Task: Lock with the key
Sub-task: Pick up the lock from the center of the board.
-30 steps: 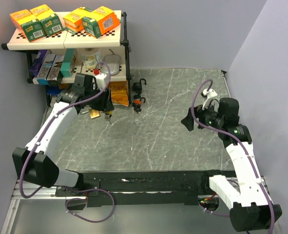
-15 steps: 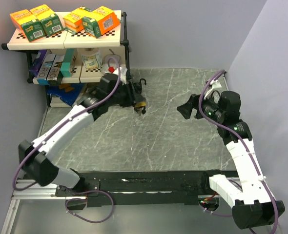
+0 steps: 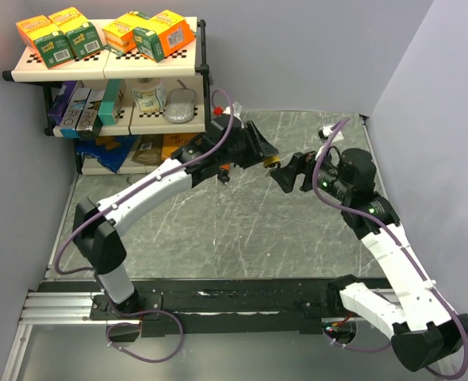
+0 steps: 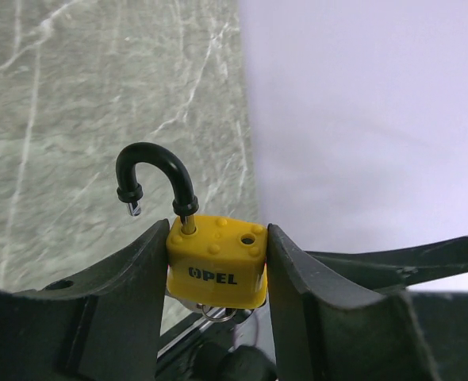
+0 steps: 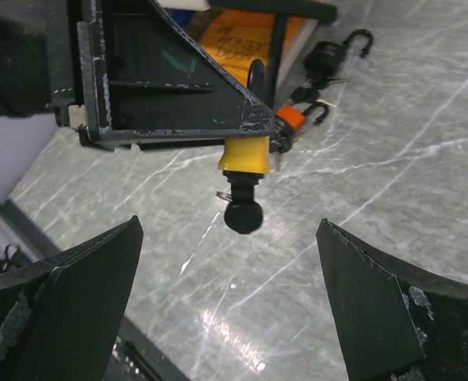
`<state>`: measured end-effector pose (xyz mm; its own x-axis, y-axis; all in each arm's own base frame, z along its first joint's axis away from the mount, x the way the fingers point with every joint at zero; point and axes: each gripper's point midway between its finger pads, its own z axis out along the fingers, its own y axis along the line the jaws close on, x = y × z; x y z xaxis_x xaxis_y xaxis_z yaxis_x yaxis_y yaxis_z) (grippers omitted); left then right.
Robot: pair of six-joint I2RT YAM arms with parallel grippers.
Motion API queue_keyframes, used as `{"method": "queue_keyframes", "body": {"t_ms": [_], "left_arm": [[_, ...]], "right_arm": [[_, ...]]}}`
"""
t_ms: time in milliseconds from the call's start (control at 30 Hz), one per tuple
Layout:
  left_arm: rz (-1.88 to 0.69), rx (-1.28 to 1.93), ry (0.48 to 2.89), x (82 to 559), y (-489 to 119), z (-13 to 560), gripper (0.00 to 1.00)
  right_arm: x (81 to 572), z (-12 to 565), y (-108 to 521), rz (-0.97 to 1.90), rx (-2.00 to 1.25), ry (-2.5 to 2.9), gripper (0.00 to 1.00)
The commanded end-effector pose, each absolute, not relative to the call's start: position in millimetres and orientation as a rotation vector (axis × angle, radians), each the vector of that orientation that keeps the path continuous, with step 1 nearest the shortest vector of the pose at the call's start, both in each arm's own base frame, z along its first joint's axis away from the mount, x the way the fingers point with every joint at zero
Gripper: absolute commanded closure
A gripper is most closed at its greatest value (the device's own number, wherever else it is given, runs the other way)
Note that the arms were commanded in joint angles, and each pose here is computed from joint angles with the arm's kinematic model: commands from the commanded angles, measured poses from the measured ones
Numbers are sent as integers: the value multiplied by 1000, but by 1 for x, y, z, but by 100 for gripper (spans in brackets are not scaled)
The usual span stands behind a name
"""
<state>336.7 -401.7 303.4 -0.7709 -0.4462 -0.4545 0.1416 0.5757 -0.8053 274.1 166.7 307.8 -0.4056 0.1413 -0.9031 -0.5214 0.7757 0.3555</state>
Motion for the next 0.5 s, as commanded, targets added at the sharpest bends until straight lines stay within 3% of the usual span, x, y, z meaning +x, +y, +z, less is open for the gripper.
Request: {"method": "queue_keyframes", "body": {"t_ms": [0, 167, 467], "left_arm": [[-1385, -280, 1982, 341, -423, 372, 99], [-1462, -267, 1981, 336, -433, 378, 99], [-1571, -262, 1988, 326, -441, 385, 99]], "right_arm": [[299, 327, 163, 680, -187, 1784, 2], [311, 320, 167, 623, -196, 1769, 9], [325, 321, 164, 555, -186, 1718, 34]]}}
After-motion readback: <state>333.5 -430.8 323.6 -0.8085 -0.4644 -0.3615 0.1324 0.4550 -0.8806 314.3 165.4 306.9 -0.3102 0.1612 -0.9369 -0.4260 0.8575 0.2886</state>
